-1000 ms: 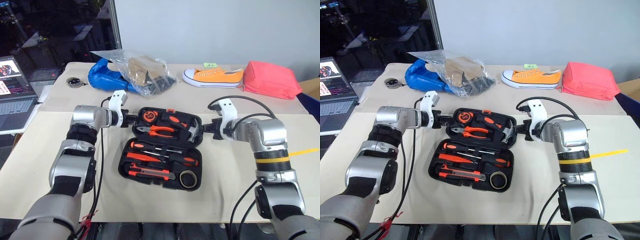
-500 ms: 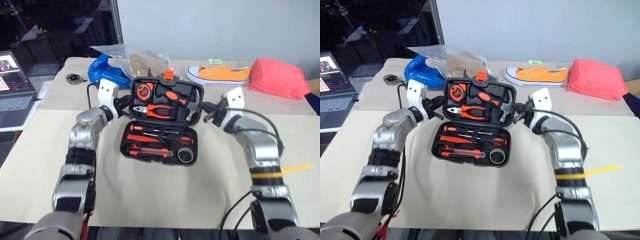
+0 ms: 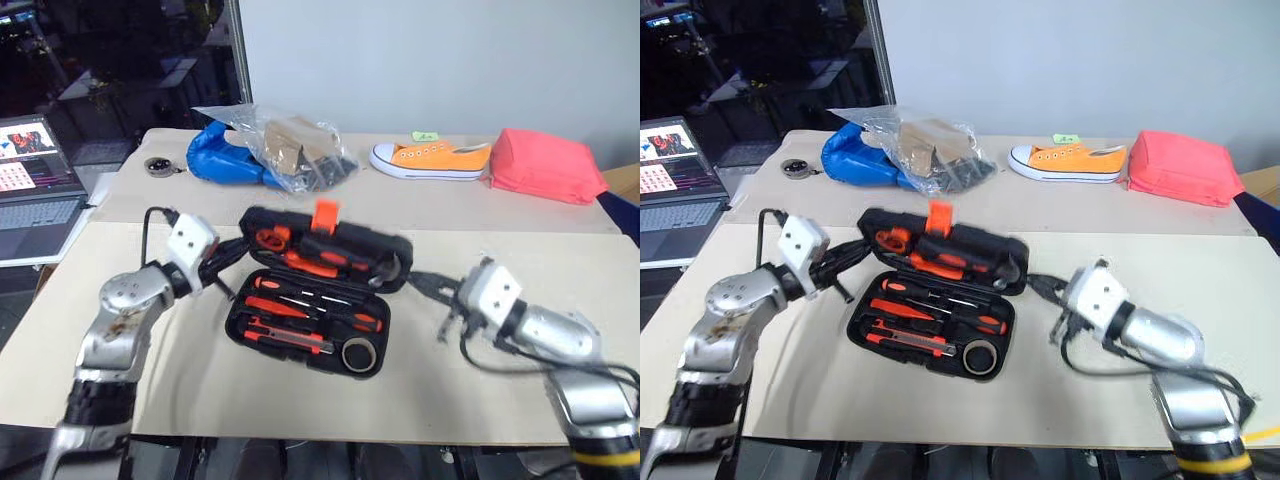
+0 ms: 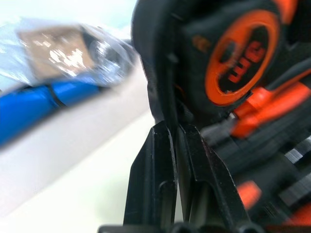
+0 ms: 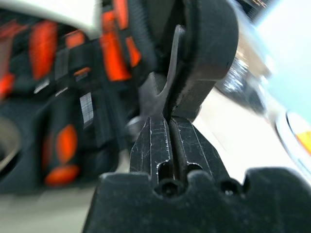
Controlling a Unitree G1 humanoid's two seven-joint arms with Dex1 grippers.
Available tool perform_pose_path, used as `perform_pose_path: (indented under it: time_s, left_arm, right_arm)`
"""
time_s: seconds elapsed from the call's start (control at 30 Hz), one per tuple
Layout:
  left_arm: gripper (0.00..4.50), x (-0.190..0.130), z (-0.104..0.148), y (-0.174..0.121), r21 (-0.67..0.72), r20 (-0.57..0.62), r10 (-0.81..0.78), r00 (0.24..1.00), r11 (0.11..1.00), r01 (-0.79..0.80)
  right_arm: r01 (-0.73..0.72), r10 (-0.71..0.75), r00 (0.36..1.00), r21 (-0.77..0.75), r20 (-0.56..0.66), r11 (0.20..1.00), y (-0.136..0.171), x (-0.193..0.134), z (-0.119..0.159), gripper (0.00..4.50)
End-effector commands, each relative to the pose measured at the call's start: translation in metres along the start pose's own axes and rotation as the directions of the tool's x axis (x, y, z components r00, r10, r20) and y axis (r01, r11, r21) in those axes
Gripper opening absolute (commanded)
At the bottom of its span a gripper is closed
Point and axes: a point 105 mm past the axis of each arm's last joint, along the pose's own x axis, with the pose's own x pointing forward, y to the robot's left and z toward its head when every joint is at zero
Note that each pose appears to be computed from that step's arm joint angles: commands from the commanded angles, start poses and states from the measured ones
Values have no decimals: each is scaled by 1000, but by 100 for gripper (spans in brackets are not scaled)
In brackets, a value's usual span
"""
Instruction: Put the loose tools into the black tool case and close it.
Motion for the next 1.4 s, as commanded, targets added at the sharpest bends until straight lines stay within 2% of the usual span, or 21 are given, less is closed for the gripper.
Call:
perform_pose_path:
  time_s: [0.03, 0.07, 0.13, 0.2, 0.23, 0.27, 0.33, 0.4, 0.5, 0.6, 0.73, 0.8, 0.97, 1.03, 1.1, 1.17, 1.4]
  left_arm:
    - [72, -33, 9, 6, -2, -7, -28, 1000, 1000, 28]
    - [83, -43, 7, 11, -19, -27, -18, 999, 1000, 18]
    - [159, -61, 11, 17, -64, -41, -40, 998, 997, 38]
    - [239, -73, 17, 19, -102, -48, -70, 996, 993, 65]
    - [249, -78, 19, 17, -126, -54, -96, 994, 988, 89]
    - [292, -84, 23, 12, -151, -56, -147, 988, 979, 137]
    - [346, -95, 31, 0, -191, -58, -240, 969, 955, 226]
    - [346, -106, 40, -16, -216, -72, -346, 935, 921, 325]
    - [351, -115, 49, -38, -244, -77, -463, 883, 867, 434]
    - [351, -119, 53, -56, -225, -97, -545, 833, 827, 515]
    - [351, -120, 53, -77, -203, -102, -612, 784, 785, 586]
    - [351, -118, 52, -81, -198, -102, -614, 783, 784, 589]
    - [351, -114, 50, -87, -191, -91, -603, 792, 792, 581]
    - [351, -112, 49, -88, -190, -88, -594, 800, 798, 572]
    - [351, -109, 49, -89, -183, -83, -569, 818, 816, 549]
    - [351, -106, 49, -88, -176, -76, -548, 833, 830, 529]
    - [351, -96, 45, -84, -150, -66, -484, 873, 869, 471]
  right_arm:
    - [-175, 174, 985, -170, -19, 970, 38, -11, 0, 0]
    - [-188, 185, 982, -168, -34, 968, 41, -16, -3, 0]
    - [-183, 171, 982, -176, -81, 967, 38, -24, -12, 70]
    - [-194, 181, 974, -97, -134, 976, 37, -30, -21, 133]
    - [-229, 219, 960, -36, -173, 973, 43, -34, -27, 144]
    - [-265, 269, 942, 45, -200, 963, 49, -41, -30, 186]
    - [-312, 351, 911, 193, -219, 930, 58, -54, -30, 187]
    - [-350, 416, 891, 310, -182, 884, 63, -63, -19, 187]
    - [-408, 474, 879, 443, -44, 798, 63, -60, 11, 110]
    - [-502, 542, 839, 455, 50, 735, 73, -48, 33, 15]
    - [-561, 589, 807, 373, 46, 739, 88, -22, 29, 6]
    - [-557, 587, 810, 332, 13, 761, 91, -8, 20, 6]
    - [-580, 607, 795, 293, -1, 760, 99, 12, 11, 6]
    - [-516, 547, 837, 308, -18, 799, 91, 25, 8, 6]
    - [-350, 391, 919, 364, -42, 863, 67, 41, 4, 6]
    - [-212, 269, 960, 412, -83, 886, 46, 47, -3, 6]
    - [128, -26, 973, 441, -230, 888, -3, 66, -25, 6]
